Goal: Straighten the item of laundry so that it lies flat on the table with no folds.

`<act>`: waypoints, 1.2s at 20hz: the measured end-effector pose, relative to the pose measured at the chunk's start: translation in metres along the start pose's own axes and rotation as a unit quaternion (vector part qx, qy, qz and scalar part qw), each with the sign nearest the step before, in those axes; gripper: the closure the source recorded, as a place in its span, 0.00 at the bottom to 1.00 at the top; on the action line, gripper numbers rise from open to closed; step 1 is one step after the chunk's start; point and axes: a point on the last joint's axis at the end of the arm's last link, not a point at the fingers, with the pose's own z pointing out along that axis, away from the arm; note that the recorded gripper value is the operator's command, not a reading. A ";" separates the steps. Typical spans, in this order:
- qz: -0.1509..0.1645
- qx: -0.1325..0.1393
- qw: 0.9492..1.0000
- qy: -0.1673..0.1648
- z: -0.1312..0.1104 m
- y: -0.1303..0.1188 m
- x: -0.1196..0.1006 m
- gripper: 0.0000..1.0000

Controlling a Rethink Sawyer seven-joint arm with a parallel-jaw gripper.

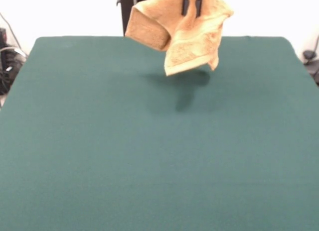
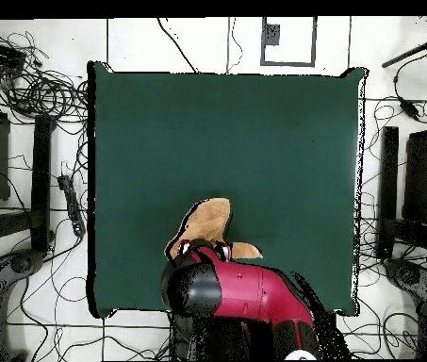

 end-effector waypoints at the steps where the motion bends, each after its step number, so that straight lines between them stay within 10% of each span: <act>1: -0.003 0.000 1.000 0.002 0.001 0.000 0.003 1.00; 24: -0.114 -0.003 0.993 0.012 0.091 0.012 0.072 1.00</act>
